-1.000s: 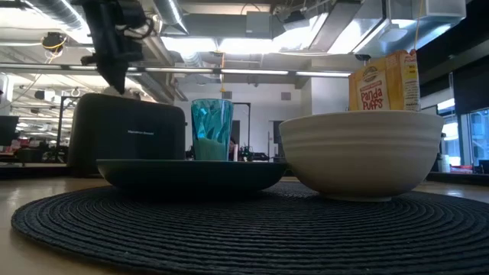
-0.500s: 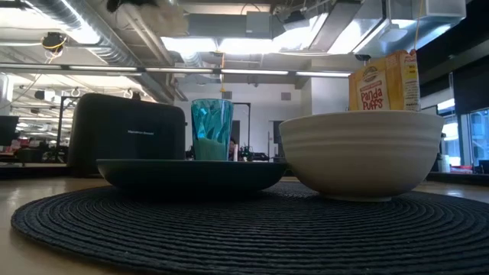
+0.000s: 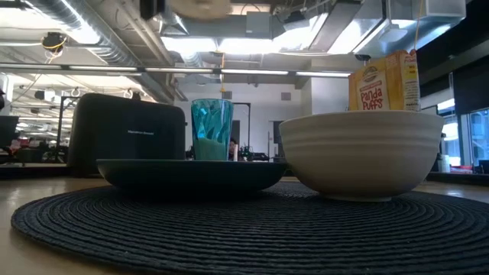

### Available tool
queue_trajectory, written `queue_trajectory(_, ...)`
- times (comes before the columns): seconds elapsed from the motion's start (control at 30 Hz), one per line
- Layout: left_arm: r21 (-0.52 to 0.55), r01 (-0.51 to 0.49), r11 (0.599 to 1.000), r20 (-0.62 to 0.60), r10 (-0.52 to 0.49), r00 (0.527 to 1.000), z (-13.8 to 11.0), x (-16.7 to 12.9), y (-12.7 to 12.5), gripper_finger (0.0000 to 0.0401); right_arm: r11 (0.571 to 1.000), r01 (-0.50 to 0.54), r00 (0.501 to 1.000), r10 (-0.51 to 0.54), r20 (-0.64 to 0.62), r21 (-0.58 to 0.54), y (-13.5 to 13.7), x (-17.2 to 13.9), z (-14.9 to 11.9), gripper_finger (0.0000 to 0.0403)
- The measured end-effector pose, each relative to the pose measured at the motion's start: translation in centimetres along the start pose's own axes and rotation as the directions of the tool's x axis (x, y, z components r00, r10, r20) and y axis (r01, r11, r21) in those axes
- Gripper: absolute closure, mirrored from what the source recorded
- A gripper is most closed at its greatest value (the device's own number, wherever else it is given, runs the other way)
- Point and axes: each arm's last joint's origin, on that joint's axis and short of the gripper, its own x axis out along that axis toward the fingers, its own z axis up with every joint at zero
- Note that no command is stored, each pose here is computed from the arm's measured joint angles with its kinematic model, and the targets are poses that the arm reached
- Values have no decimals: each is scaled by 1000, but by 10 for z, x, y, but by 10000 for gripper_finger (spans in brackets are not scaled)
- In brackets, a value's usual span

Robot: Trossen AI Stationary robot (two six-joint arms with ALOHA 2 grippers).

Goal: Arrange a breakfast setting
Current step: Put the bagel on the blue plate, then put the cup of milk on the blue table mat to the top of the blue plate

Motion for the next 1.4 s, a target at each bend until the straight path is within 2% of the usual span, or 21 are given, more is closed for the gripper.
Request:
queue_trajectory(0.13, -58, -32, 998, -193, 20, 981, -37, 47, -10, 395, 1000, -2, 1000, 2, -5, 0, 0, 0, 0, 153)
queue_trajectory(0.27, -89, -66, 994, -328, 34, 944, -66, 82, -12, 395, 1000, 12, 1000, -12, -21, -5, -1, 0, -2, 153)
queue_trajectory(0.47, -67, -102, 993, -444, 62, 894, -89, 119, -14, 394, 1000, 17, 999, -17, -36, -9, -1, 0, -4, 153)
queue_trajectory(0.73, -34, -184, 982, -595, 128, 793, -118, 163, -4, 393, 997, 67, 994, -65, -89, 25, -4, -1, -10, 153)
queue_trajectory(0.83, -47, -217, 975, -596, 147, 789, -120, 166, -2, 385, 996, 78, 991, -73, -114, 33, -5, -1, -12, 153)
queue_trajectory(0.97, -22, -235, 972, -581, 179, 794, -119, 164, -2, 347, 996, 78, 990, -74, -117, 34, -5, -1, -13, 153)
queue_trajectory(1.2, 37, -311, 950, -578, 274, 769, -112, 133, 2, 273, 995, 88, 991, -82, -110, 53, -5, -1, -12, 153)
queue_trajectory(1.3, 41, -316, 948, -543, 287, 789, -105, 113, 1, 256, 989, 112, 988, -101, -114, 97, -5, 4, -14, 153)
queue_trajectory(1.4, 44, -315, 948, -439, 302, 847, -92, 90, -1, 249, 961, 195, 978, -174, -119, 195, -3, 21, -20, 155)
